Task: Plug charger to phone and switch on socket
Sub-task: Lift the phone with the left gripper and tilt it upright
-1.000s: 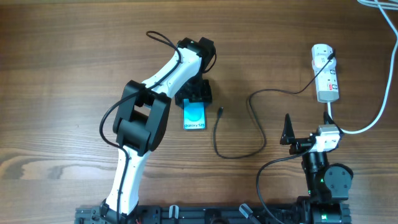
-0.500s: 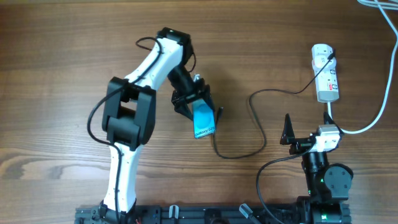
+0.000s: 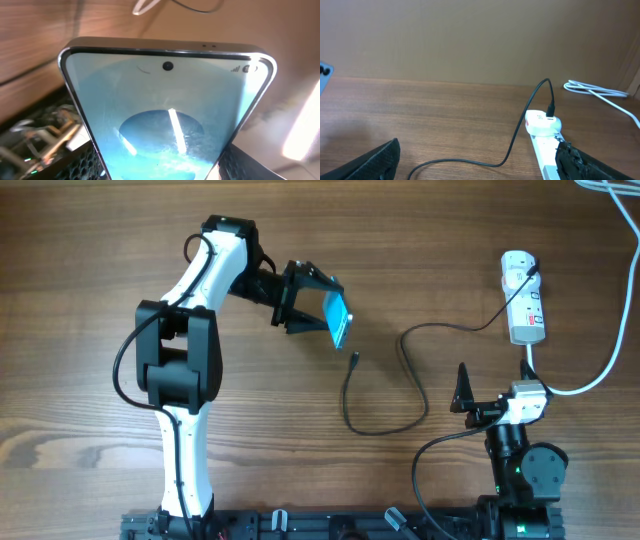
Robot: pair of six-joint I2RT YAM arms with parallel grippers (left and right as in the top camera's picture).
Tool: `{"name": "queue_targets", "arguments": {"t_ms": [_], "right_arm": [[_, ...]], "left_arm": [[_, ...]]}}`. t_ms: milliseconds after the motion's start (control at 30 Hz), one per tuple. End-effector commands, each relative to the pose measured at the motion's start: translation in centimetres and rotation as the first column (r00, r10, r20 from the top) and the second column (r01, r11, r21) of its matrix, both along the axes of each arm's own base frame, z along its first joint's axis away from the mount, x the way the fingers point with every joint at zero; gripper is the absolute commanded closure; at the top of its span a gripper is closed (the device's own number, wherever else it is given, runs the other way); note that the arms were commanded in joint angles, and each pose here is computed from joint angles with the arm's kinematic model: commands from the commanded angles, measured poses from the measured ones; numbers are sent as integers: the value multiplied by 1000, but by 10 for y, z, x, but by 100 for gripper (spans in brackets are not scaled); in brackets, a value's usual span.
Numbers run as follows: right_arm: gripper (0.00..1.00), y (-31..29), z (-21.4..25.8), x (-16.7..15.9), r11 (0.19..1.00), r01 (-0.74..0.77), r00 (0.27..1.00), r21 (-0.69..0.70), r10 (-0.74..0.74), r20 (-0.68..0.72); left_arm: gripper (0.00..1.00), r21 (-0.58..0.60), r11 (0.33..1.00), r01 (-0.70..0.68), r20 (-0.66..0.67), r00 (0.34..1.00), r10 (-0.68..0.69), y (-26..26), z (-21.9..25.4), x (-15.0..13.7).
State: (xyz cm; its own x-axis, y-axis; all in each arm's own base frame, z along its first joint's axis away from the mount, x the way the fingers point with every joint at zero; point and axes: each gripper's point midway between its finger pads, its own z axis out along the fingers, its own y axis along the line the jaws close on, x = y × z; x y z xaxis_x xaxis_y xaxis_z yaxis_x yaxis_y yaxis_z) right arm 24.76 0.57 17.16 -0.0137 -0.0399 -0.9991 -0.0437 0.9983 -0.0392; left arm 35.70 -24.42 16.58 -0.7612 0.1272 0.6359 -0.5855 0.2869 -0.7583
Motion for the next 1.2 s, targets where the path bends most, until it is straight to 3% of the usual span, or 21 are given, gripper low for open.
{"name": "queue_targets", "arguments": {"t_ms": [0,367,1167], "right_arm": [[0,-1,2,0,1000,6,1000,-12,-6,9],[0,-1,2,0,1000,6,1000,-12,-6,9],[0,-1,2,0,1000,6,1000,-12,-6,9]], "left_arm": [[27,-150,984,-95,-21,995,93,-4,29,18],[29,-144,975,-169,-41,986,164,24,32,35],[28,-145,975,-169,-38,985,166,24,33,35]]}}
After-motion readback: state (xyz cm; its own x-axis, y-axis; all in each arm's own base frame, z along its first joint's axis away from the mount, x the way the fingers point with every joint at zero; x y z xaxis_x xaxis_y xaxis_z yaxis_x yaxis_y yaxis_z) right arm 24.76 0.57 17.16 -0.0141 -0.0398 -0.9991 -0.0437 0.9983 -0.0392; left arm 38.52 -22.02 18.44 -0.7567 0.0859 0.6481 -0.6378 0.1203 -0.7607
